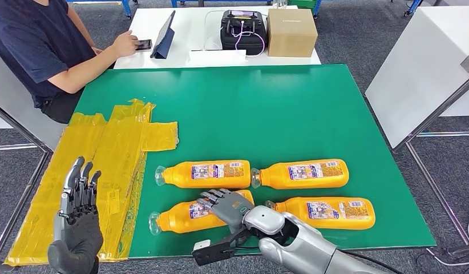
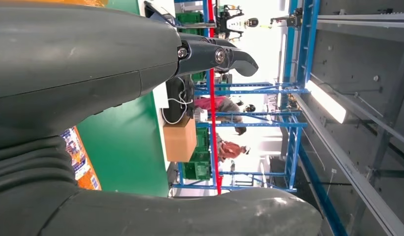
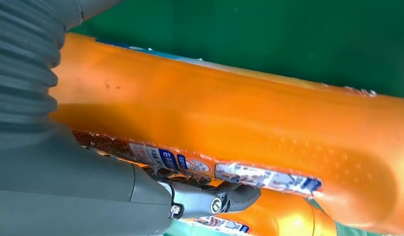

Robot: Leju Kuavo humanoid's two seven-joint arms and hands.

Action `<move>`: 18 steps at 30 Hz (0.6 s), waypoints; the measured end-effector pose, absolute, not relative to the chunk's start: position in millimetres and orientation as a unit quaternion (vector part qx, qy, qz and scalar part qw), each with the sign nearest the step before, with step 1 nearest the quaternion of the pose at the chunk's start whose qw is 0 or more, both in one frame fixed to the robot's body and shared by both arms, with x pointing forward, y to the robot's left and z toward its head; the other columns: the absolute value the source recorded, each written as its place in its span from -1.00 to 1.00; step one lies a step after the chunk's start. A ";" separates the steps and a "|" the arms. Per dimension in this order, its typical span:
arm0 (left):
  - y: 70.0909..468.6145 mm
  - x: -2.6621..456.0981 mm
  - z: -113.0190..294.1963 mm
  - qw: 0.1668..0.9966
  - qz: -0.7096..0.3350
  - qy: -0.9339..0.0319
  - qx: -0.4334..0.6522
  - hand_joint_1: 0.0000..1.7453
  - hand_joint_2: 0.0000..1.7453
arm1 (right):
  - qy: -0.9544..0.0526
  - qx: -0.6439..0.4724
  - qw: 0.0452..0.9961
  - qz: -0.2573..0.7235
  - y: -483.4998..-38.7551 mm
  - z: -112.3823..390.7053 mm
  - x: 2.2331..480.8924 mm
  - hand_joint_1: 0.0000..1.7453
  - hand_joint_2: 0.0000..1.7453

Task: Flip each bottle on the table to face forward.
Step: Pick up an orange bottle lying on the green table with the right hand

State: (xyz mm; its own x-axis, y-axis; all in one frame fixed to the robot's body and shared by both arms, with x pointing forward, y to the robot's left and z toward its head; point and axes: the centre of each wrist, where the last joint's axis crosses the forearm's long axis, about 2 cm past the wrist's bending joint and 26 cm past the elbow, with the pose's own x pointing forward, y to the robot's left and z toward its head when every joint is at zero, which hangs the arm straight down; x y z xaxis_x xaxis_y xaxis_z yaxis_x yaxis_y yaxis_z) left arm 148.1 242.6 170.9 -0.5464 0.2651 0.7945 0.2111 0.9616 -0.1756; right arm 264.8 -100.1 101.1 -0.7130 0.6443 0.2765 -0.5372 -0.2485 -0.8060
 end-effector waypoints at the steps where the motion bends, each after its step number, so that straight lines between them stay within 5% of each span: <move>1: 242.6 148.1 170.9 0.457 0.030 -0.879 -0.135 -1.00 -1.00 | -0.481 -0.062 0.371 0.792 -100.1 100.9 265.9 -1.00 1.00; 13: 243.0 147.9 170.8 0.463 0.036 -0.876 -0.129 -1.00 -1.00 | -0.441 -0.162 0.343 0.813 -105.6 87.4 274.8 -0.90 1.00; 14: 243.0 147.9 170.8 0.463 0.036 -0.876 -0.129 -1.00 -1.00 | -0.441 -0.163 0.343 0.814 -105.5 87.0 275.0 -0.75 1.00; 18: 243.0 147.8 170.7 0.463 0.036 -0.876 -0.129 -1.00 -1.00 | -0.439 -0.166 0.342 0.814 -105.2 85.4 275.1 0.96 1.00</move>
State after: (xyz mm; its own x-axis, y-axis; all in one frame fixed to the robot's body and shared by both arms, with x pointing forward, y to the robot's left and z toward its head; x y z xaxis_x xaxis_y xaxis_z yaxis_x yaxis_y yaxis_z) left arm 147.8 243.0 170.7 -0.5379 0.2594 0.8021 0.1923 0.9642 -0.1828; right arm 275.1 -105.2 85.4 -0.7108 0.7027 0.0303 -0.4121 -0.3811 -0.8276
